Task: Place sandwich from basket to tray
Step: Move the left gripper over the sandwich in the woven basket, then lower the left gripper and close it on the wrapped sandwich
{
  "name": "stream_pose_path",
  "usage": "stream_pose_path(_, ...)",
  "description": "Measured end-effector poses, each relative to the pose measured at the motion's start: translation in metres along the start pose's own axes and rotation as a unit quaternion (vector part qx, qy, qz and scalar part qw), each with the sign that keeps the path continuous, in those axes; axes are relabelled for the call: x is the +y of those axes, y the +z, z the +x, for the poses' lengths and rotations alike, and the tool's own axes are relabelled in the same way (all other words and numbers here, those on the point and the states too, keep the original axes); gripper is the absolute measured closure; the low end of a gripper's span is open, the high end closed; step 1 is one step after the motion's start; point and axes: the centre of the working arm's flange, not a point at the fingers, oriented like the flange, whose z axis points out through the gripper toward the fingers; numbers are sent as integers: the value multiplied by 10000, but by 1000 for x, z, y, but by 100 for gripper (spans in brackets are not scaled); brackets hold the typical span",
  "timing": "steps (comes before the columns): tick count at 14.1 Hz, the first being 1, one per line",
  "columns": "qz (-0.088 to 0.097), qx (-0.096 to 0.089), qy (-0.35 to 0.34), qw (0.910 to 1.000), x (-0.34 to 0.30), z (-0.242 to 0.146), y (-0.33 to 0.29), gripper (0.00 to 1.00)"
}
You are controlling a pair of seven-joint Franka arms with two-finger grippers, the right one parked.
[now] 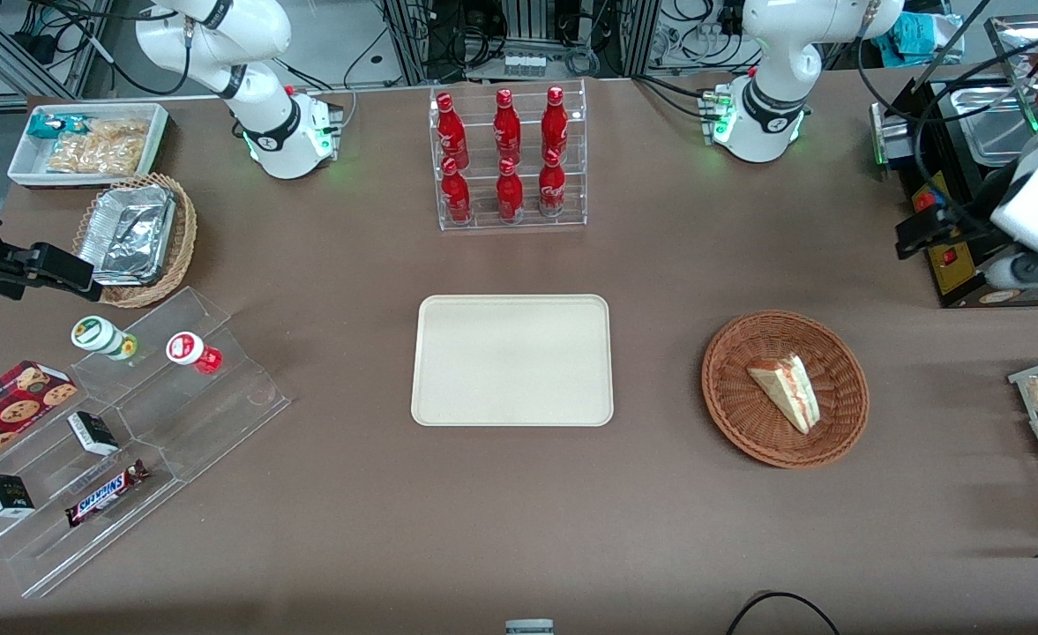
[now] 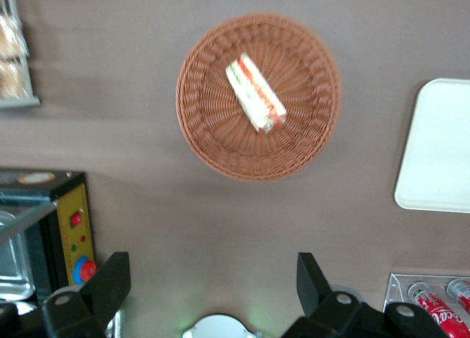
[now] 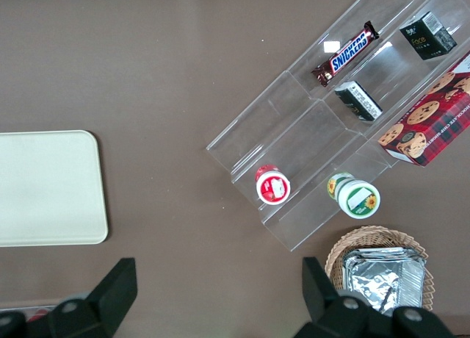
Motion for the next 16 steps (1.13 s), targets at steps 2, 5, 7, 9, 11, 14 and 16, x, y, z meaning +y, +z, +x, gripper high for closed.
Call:
stream_pose_path(2, 35, -337, -196, 9992, 3, 26, 46, 0)
stream_pose_path(5, 69, -525, -804, 9953, 10, 67, 118, 0)
stream_pose_path(7, 76, -500, -1292, 9903, 13, 85, 157, 0)
stream_pose_path(9, 68, -460, -1615, 9858, 17, 98, 188, 0)
stream_pose_path(11, 43, -371, -1985, 9794, 21, 110, 217, 0)
stream_pose_path(14, 0, -271, -2256, 9738, 27, 121, 254, 0)
stream_pose_path(16, -28, -206, -2427, 9699, 29, 122, 269, 0)
